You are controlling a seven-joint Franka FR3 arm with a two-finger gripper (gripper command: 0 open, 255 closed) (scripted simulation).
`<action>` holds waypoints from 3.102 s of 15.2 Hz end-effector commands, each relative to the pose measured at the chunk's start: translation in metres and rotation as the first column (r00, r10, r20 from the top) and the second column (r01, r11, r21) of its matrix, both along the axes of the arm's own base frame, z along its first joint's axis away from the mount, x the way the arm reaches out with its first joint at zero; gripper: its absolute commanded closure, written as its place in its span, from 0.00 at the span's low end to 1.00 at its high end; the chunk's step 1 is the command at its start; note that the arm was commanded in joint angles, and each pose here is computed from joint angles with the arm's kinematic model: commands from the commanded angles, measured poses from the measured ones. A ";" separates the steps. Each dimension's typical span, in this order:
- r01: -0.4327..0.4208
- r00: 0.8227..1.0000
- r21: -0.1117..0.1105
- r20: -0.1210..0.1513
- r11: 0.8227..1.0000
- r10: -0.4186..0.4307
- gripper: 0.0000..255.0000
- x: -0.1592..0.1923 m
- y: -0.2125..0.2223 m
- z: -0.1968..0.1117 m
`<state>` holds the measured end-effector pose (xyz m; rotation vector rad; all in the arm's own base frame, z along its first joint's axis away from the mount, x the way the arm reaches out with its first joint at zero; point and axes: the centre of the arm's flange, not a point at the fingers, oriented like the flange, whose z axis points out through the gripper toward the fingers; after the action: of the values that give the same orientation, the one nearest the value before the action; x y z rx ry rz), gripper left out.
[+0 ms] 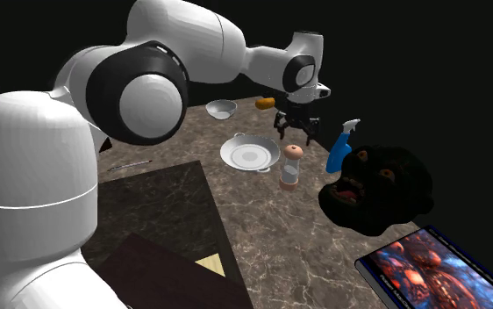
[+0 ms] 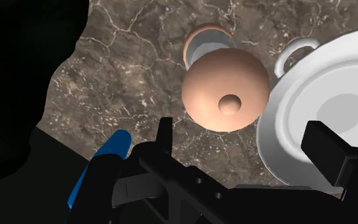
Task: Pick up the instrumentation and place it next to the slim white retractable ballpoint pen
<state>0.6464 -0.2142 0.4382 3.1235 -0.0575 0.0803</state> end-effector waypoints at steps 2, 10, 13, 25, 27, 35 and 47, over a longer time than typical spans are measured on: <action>-0.001 1.000 -0.001 -0.001 1.000 0.001 0.00 0.008 -0.003 -0.014; -0.001 1.000 -0.001 -0.001 1.000 0.001 0.00 0.009 -0.004 -0.044; -0.001 1.000 -0.001 -0.001 1.000 0.001 0.00 0.009 -0.004 -0.044; -0.001 1.000 -0.001 -0.001 1.000 0.001 1.00 0.009 -0.004 -0.044; -0.001 1.000 -0.001 -0.001 1.000 0.001 1.00 0.009 -0.004 -0.033; -0.001 1.000 -0.001 -0.001 1.000 0.001 1.00 0.009 -0.004 0.009; -0.001 1.000 -0.001 -0.001 1.000 0.001 1.00 -0.007 0.074 0.036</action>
<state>0.6436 -0.1550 0.4744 3.1233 -0.0545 0.0785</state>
